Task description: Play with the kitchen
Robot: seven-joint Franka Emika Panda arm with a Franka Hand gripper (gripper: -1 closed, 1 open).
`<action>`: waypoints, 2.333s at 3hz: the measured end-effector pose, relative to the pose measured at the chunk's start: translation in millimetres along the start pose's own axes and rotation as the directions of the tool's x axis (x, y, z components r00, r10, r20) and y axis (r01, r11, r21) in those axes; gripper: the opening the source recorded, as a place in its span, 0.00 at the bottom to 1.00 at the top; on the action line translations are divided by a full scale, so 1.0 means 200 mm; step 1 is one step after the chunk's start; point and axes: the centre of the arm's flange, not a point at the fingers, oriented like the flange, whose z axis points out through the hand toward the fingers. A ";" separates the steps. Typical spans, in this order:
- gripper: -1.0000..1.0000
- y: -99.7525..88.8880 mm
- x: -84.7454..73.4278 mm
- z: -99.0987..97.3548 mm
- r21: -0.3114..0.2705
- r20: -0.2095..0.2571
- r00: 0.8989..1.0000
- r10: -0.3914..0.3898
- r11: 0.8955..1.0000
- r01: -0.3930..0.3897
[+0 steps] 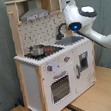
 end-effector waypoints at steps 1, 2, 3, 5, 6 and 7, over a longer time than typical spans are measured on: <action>1.00 -0.04 0.04 -0.03 0.011 0.045 0.996 0.075 0.997 -0.076; 1.00 -0.10 0.08 -0.05 0.021 0.092 0.986 0.142 0.989 -0.145; 1.00 -0.15 0.11 -0.06 0.026 0.139 0.970 0.200 0.978 -0.205; 1.00 -0.31 0.13 0.06 0.018 0.255 0.918 0.304 0.948 -0.319; 1.00 -0.40 0.10 0.20 0.013 0.309 0.889 0.338 0.933 -0.359; 1.00 -0.41 0.10 0.23 0.012 0.316 0.885 0.341 0.932 -0.363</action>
